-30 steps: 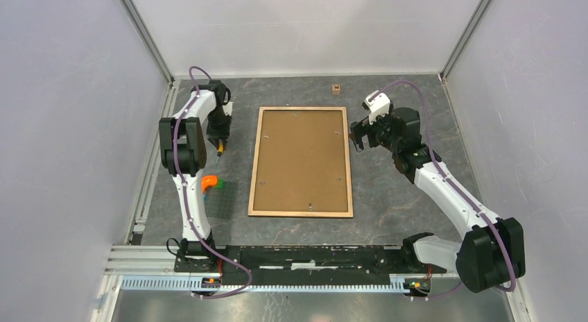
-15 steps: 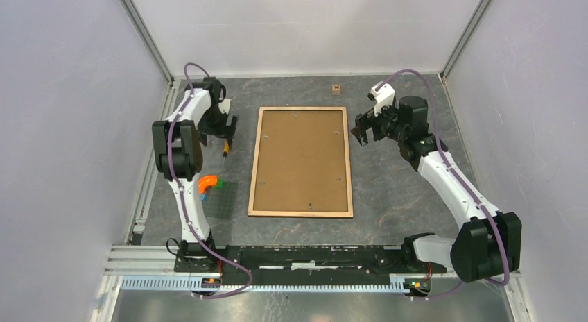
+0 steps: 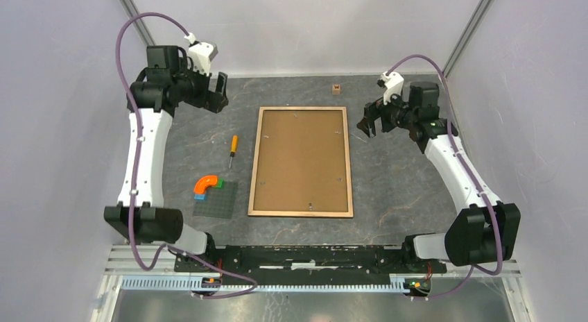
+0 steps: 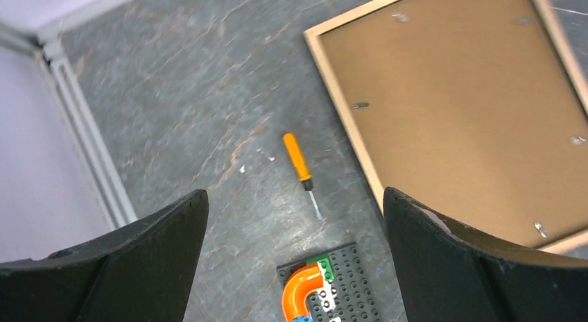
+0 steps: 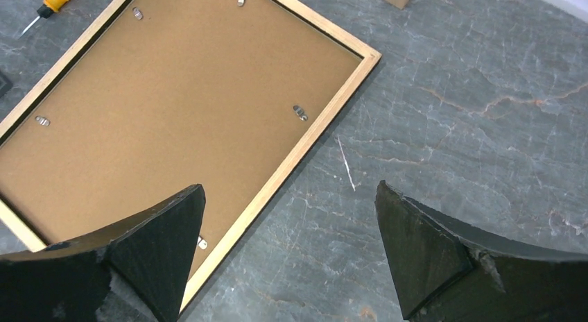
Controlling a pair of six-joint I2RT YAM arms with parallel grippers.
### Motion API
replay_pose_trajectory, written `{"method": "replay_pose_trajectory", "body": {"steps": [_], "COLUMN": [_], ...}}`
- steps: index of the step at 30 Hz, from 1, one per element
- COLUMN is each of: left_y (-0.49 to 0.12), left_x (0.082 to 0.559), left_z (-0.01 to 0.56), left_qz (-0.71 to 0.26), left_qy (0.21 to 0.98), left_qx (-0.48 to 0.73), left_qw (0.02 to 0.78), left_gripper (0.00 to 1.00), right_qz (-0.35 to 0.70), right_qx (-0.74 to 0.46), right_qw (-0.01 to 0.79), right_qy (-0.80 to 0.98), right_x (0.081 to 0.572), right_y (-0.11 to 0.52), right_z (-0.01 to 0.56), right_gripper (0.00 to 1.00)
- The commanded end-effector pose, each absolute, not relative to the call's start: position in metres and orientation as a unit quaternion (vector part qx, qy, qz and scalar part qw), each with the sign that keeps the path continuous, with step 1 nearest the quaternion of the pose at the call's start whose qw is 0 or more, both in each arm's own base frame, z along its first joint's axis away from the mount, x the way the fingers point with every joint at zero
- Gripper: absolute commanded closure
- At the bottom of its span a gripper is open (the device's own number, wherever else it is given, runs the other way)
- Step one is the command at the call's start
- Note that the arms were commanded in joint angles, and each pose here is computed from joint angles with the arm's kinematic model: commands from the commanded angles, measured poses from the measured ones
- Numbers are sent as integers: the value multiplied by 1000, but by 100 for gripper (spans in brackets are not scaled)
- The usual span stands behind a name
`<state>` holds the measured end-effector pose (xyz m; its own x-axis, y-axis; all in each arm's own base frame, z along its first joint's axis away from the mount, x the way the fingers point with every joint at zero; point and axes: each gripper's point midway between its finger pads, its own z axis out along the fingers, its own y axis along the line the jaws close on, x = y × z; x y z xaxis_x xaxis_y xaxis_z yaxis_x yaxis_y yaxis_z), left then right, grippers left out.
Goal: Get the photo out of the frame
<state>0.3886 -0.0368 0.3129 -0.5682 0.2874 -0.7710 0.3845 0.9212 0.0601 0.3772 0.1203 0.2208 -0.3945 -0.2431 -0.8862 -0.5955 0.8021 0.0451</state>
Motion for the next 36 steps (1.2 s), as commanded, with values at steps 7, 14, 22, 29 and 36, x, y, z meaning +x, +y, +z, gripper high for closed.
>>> {"method": "replay_pose_trajectory", "body": {"steps": [7,14,22,29,36], "left_y": [-177,-260,-350,-397,-400], "left_x": [255,183,175,153,155], "left_z": [224,159,117,77,44], "left_qz": [-134,-134,-127,-120,-93], "left_qy": [784,730,700,681,684], "left_qx": [511,610,654,680,689], "left_qw": [327,276,256,245,222], "left_gripper": [0,6,25,31,37], "right_qz": [251,290,324,353,367], "right_qx": [-212,-165,-123,-90,-80], "right_qw": [399,361,343,316,293], "right_qy": [856,871,873,876,879], "right_x": [340,313,311,301,289], "right_y": [100,94,96,103,107], "right_z": [184,134,107,87,73], "right_gripper": [2,2,2,2,2]}}
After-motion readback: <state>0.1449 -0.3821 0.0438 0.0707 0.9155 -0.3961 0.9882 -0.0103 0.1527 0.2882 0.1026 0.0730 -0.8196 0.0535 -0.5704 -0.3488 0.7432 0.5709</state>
